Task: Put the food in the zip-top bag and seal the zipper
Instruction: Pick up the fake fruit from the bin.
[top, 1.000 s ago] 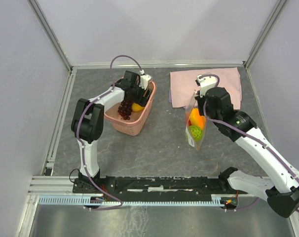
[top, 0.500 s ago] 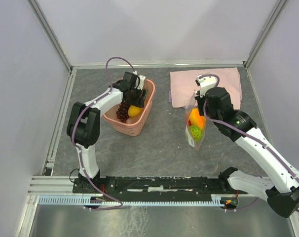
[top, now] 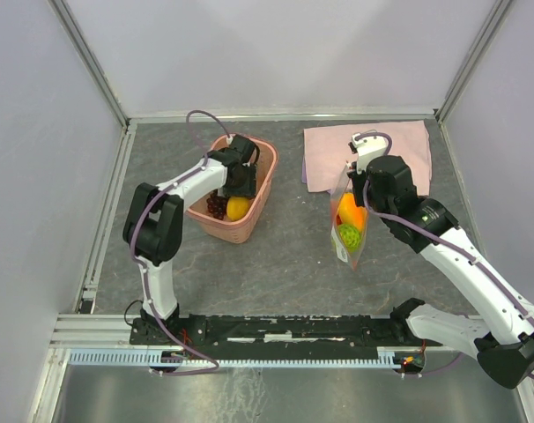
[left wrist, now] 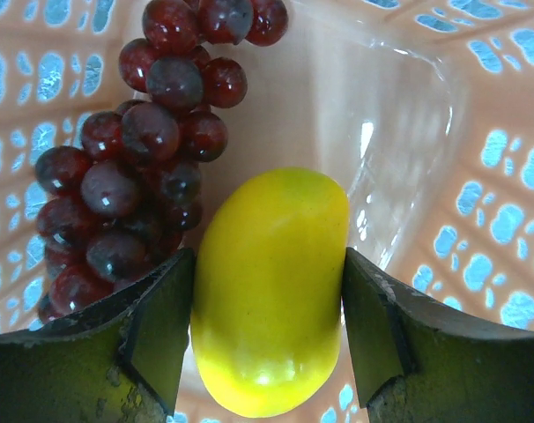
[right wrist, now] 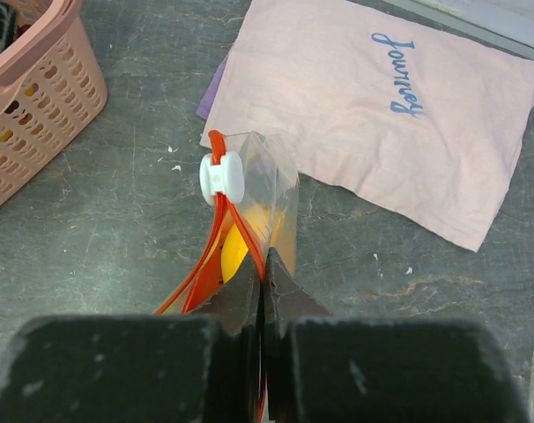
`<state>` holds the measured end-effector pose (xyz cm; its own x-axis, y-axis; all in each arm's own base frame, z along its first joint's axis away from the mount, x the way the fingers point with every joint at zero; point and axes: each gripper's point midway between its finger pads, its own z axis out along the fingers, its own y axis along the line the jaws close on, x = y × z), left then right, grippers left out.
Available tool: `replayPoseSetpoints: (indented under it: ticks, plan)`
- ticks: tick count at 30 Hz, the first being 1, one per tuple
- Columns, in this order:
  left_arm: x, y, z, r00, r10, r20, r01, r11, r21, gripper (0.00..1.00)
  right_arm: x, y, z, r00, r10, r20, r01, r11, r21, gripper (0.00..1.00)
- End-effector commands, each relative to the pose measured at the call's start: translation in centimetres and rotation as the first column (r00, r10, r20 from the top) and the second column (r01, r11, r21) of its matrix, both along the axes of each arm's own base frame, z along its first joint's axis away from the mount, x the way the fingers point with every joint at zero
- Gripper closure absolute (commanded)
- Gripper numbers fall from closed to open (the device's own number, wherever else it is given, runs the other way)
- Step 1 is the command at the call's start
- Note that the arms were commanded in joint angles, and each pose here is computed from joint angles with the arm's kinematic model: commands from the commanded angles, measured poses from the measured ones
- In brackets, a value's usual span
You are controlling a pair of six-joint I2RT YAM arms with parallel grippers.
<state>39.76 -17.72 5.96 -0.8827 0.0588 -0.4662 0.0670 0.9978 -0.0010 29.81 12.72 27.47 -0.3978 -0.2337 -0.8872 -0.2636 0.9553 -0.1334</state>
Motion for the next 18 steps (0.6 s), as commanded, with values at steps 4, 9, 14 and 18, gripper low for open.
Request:
replayPoseSetpoints:
  ticks: [4, 9, 14, 18]
  plan:
    - [0.5, -0.1, -1.3, 0.998, 0.051, -0.024, -0.050, 0.997, 0.065, 0.34, 0.8, 0.4, 2.3, 0.998, -0.013, 0.068, 0.010, 0.998, 0.055, 0.95]
    - [1.1, 0.1, -2.1, 0.999, 0.029, -0.028, -0.026, 0.995, 0.097, 0.27, 0.9, 0.5, 1.9, 0.998, -0.012, 0.059, 0.009, 0.999, 0.051, 0.93]
    - [1.1, 0.2, -2.9, 0.999, 0.027, -0.043, -0.022, 0.994, 0.110, 0.25, 0.8, 0.4, 2.1, 0.998, -0.009, 0.061, 0.006, 0.999, 0.050, 0.93]
    - [1.1, 0.4, -2.0, 0.999, 0.052, -0.012, -0.051, 0.994, 0.100, 0.32, 0.7, 0.4, 2.5, 0.998, -0.006, 0.059, 0.003, 0.999, 0.052, 0.92]
